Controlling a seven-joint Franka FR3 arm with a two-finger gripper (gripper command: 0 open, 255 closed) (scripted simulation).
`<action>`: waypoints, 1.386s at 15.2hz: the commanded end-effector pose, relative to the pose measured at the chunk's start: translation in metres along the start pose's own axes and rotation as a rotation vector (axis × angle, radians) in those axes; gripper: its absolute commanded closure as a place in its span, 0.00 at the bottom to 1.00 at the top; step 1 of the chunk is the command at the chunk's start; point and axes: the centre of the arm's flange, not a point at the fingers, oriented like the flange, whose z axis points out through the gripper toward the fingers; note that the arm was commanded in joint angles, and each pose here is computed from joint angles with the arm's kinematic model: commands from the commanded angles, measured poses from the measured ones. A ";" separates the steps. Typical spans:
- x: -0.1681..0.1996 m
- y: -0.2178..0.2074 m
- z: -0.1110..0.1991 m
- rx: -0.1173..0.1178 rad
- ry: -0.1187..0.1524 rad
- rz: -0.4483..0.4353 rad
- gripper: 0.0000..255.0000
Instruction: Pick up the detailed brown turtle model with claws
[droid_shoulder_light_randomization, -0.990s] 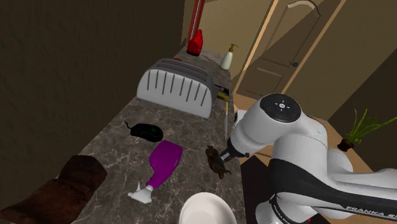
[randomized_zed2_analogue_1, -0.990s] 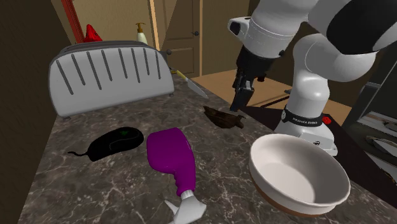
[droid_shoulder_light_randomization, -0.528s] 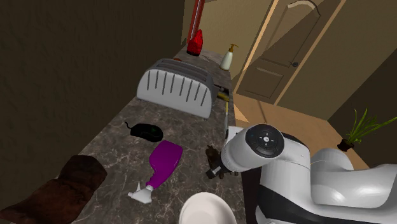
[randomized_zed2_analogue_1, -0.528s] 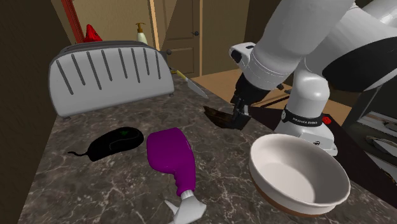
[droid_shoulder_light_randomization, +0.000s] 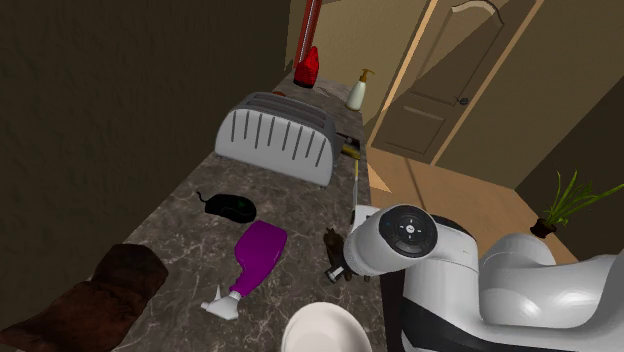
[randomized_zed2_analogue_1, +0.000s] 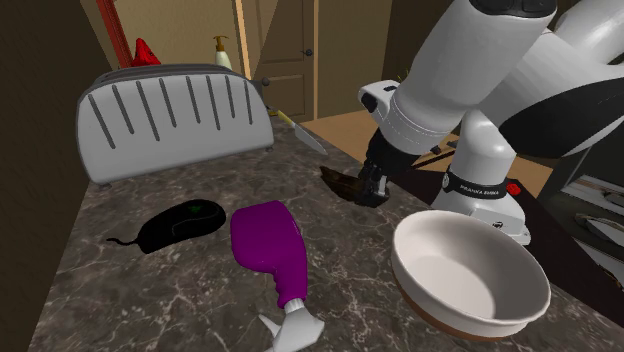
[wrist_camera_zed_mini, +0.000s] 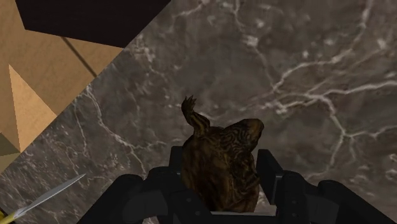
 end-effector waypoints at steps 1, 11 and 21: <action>0.000 0.000 0.000 0.001 0.000 0.000 1.00; 0.007 0.010 -0.023 0.000 0.000 0.000 1.00; 0.022 0.030 -0.070 0.000 0.000 0.000 1.00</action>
